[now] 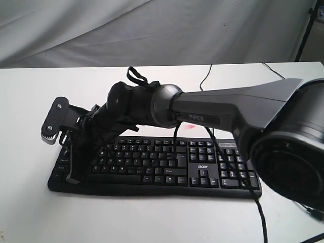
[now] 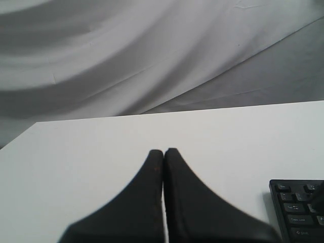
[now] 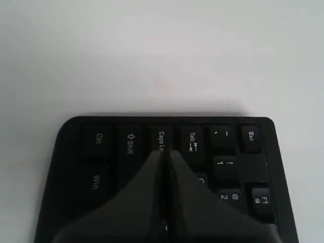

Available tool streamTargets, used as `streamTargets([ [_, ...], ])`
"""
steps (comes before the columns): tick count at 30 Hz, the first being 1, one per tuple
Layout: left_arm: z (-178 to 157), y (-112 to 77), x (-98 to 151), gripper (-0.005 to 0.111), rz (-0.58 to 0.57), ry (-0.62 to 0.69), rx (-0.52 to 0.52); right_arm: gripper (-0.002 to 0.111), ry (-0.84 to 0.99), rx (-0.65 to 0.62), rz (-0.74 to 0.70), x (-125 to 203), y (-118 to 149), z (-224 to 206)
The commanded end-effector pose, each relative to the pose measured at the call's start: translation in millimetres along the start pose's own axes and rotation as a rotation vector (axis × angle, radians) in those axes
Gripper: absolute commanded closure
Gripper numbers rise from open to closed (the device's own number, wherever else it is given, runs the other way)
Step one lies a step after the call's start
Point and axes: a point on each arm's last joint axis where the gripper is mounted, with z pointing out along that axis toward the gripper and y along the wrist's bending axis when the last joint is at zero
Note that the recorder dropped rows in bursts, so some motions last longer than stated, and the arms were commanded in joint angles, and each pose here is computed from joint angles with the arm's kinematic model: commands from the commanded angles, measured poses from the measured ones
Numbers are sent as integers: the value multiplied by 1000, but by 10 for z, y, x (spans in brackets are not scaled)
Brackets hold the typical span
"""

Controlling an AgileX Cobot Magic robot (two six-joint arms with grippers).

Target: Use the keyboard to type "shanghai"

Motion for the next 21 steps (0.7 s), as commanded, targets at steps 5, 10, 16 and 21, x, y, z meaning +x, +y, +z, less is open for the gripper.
streamTargets([
  [5,6,-4,14,106,-3,3,4,108,1,9,-13,-7,23,49],
  [10,6,-4,14,106,-3,3,4,108,7,17,-11,35,18,101],
  [16,6,-4,14,106,-3,3,4,108,8,18,-13,41,18,108],
  [21,6,-4,14,106,-3,3,4,108,12,20,-21,44,16,108],
])
